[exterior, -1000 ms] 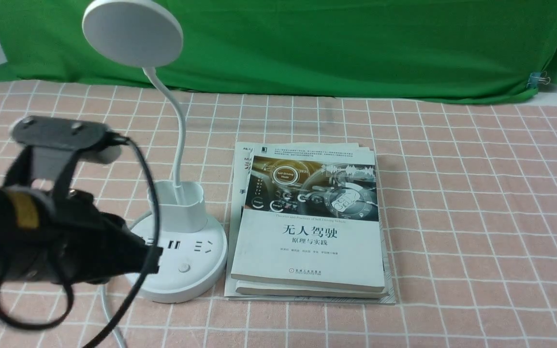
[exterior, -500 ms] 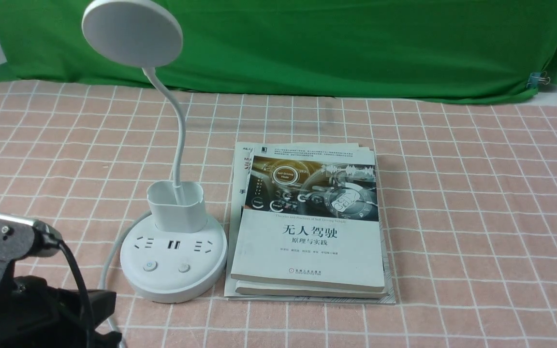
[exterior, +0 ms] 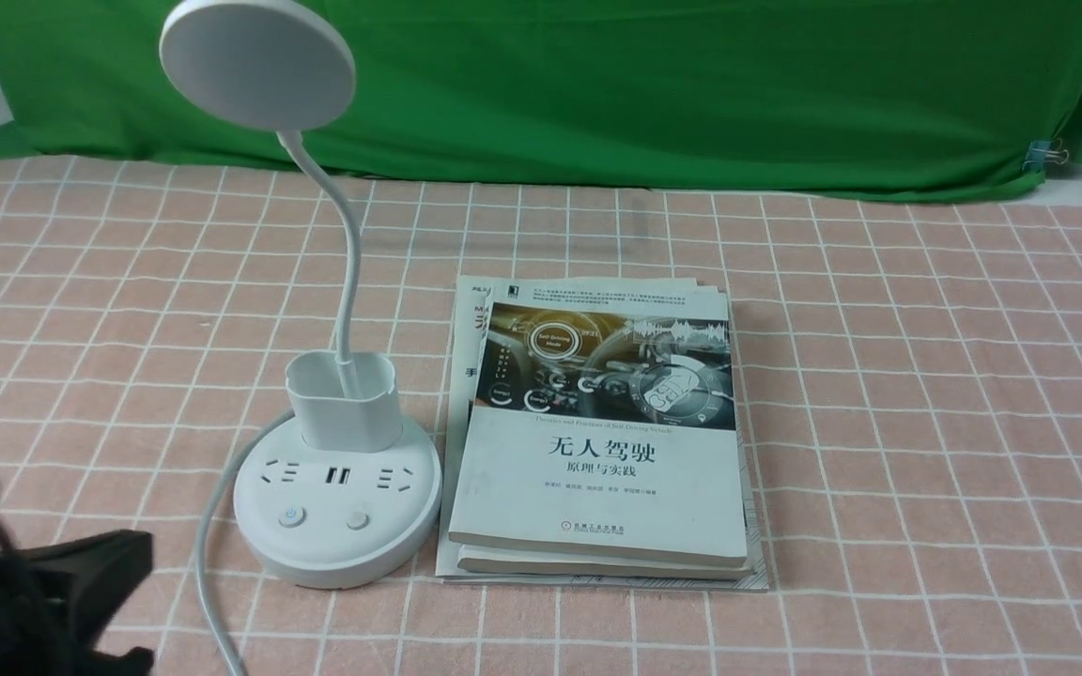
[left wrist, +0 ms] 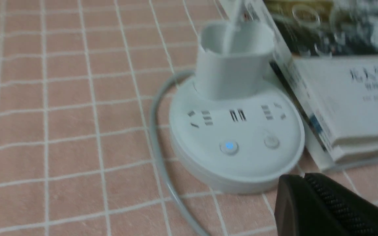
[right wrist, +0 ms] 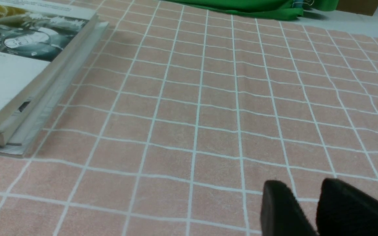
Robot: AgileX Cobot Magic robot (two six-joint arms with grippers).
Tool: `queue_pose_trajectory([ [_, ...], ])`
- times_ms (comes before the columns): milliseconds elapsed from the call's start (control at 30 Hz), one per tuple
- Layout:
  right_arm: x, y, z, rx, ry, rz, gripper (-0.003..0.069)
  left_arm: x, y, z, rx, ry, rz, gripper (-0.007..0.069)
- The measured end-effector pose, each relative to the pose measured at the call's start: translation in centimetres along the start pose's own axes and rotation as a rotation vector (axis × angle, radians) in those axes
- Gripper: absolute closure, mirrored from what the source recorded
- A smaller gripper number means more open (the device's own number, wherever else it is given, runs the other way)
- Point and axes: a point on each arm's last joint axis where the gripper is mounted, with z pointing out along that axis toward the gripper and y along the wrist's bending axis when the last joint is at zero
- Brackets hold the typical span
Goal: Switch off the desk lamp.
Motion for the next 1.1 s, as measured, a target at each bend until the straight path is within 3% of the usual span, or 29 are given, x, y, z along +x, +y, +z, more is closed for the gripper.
queue_pose_trajectory([
  [233, 0.0, 0.0, 0.0, 0.0, 0.0, 0.0, 0.0419, 4.6, 1.4, -2.9, -0.203, -0.223, -0.052, 0.062],
  [333, 0.0, 0.0, 0.0, 0.0, 0.0, 0.0, 0.0419, 6.4, 1.4, -2.8, -0.235, -0.225, -0.072, 0.062],
  [1100, 0.0, 0.0, 0.0, 0.0, 0.001, 0.0, 0.0419, 7.1, 1.4, -2.7, -0.228, -0.199, -0.115, 0.062],
])
